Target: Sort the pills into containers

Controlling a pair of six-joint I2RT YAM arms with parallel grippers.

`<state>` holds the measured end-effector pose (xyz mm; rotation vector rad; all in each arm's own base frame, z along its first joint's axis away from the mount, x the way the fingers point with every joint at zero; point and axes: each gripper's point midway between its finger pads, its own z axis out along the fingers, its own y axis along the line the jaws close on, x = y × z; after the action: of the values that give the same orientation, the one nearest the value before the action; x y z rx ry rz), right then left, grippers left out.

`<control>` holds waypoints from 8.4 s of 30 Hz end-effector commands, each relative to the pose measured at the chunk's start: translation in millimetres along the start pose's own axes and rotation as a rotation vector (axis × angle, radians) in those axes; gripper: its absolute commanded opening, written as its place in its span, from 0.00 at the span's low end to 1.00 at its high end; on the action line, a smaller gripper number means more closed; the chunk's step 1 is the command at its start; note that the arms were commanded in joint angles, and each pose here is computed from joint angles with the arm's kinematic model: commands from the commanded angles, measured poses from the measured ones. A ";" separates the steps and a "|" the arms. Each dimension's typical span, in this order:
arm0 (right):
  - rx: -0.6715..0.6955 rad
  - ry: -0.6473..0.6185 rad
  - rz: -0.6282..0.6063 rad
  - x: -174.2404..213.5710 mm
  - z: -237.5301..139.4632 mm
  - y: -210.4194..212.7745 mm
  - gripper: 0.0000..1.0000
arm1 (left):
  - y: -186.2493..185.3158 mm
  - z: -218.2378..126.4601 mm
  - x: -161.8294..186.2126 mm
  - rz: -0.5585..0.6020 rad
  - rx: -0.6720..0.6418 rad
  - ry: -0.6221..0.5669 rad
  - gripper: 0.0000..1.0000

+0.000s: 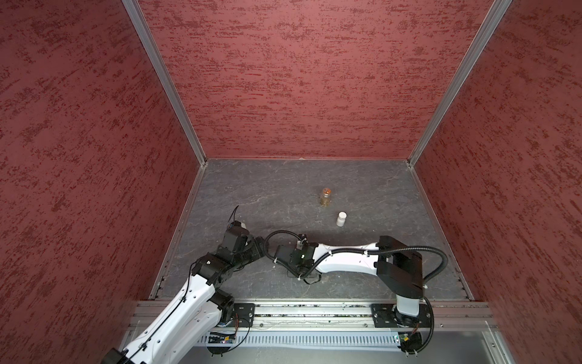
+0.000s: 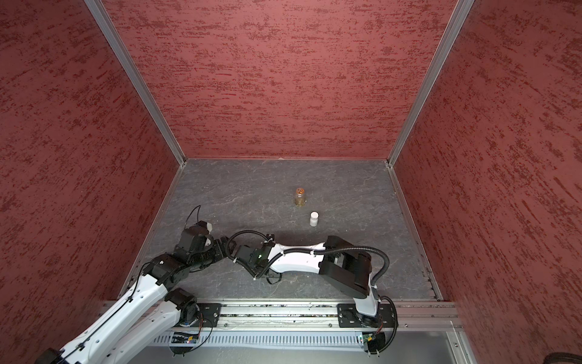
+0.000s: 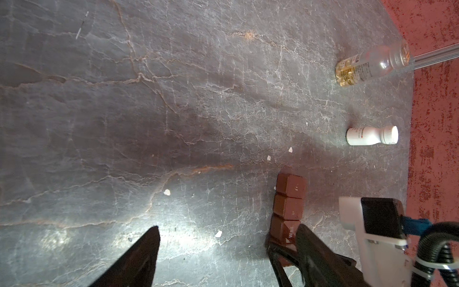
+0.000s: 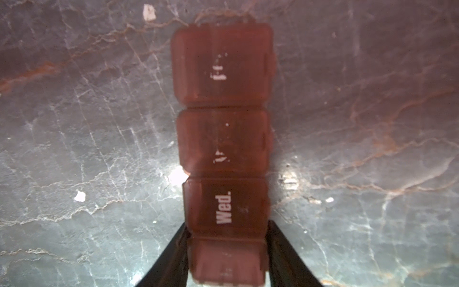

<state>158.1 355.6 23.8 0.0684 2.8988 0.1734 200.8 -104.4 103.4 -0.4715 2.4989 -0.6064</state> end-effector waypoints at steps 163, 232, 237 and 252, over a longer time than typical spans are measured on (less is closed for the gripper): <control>-0.702 -0.215 -0.098 -87.3 -104.5 -23.3 0.61 | -188.7 73.2 16.4 0.126 0.778 0.217 0.00; -0.618 -0.275 -0.236 -83.6 -129.6 9.3 0.40 | -170.4 86.6 22.4 0.123 0.704 0.212 0.00; -0.591 -0.368 -0.194 -98.0 -155.3 -9.2 0.51 | -168.0 90.2 23.0 0.122 0.687 0.214 0.00; -0.442 -0.544 -0.021 -125.3 -184.1 -95.6 0.57 | -176.6 126.9 36.0 0.118 0.652 0.284 0.00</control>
<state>232.3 250.2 240.9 -0.0409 2.2097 0.7732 271.4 -299.2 74.1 -0.0105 2.4025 -1.4119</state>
